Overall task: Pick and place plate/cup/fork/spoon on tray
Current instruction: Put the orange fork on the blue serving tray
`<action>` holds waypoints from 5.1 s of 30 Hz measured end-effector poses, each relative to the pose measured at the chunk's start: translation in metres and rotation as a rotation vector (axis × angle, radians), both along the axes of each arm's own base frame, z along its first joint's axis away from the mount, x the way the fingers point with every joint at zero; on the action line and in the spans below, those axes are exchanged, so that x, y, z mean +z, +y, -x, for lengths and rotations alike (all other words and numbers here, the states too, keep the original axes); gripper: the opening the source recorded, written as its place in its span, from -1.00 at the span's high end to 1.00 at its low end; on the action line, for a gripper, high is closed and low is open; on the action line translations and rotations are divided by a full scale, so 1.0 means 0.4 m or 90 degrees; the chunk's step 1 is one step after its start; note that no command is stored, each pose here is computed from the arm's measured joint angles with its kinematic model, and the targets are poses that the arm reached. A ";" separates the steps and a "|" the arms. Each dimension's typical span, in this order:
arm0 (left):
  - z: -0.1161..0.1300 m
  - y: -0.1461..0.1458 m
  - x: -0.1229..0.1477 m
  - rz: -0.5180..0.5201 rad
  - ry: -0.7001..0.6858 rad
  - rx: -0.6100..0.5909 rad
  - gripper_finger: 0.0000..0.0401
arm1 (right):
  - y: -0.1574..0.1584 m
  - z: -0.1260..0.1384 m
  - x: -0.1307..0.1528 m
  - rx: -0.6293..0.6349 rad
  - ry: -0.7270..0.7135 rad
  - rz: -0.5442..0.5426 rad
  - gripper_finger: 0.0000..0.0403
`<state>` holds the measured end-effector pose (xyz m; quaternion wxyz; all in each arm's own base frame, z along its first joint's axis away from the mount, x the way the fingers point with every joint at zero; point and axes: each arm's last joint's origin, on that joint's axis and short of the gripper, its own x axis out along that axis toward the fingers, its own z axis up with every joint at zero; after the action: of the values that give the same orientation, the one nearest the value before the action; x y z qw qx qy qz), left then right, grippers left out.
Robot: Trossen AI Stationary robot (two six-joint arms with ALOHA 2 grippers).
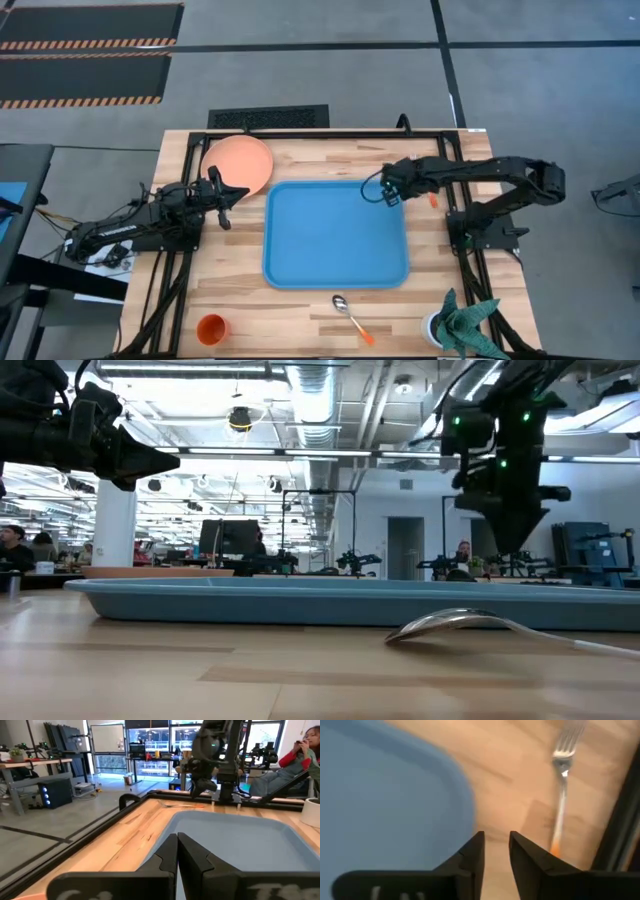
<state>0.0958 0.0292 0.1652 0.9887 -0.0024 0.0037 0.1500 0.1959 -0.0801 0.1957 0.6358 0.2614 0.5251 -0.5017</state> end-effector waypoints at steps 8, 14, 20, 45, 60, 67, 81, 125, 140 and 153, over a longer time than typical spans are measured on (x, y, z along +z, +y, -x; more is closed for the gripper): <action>-0.003 0.001 -0.005 0.000 0.016 0.000 1.00 | -0.074 0.087 -0.063 -0.061 0.040 -0.036 0.29; -0.006 0.002 -0.008 -0.015 0.032 -0.001 1.00 | -0.124 0.114 -0.086 -0.078 0.006 -0.033 0.37; -0.006 0.002 -0.008 -0.015 0.032 -0.001 1.00 | -0.167 0.145 -0.089 -0.092 -0.006 -0.043 0.41; -0.006 0.002 -0.008 -0.020 0.034 -0.001 1.00 | -0.211 0.148 -0.130 -0.074 -0.023 -0.091 0.47; -0.006 0.002 -0.009 -0.020 0.034 -0.001 1.00 | -0.217 0.138 -0.157 -0.083 -0.036 -0.137 0.53; -0.006 0.002 -0.008 -0.020 0.034 -0.001 1.00 | -0.211 0.127 -0.172 -0.070 -0.019 -0.144 0.68; -0.006 0.002 -0.008 -0.022 0.034 -0.001 1.00 | -0.190 0.135 -0.095 -0.102 -0.134 -0.100 0.89; -0.006 0.002 -0.008 -0.018 0.033 -0.003 1.00 | 0.289 -0.168 0.011 -0.227 -0.217 -0.134 0.92; -0.006 0.002 -0.008 -0.013 0.031 -0.003 1.00 | 0.168 -0.215 -0.087 -0.213 -0.035 -0.178 0.92; -0.006 0.002 -0.008 -0.013 0.031 -0.002 1.00 | 0.166 -0.201 -0.085 -0.198 0.003 -0.173 0.92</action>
<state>0.0982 0.0299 0.1619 0.9885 0.0113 0.0263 0.1486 0.2762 -0.0137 0.1618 0.5082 0.4215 0.5429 -0.5190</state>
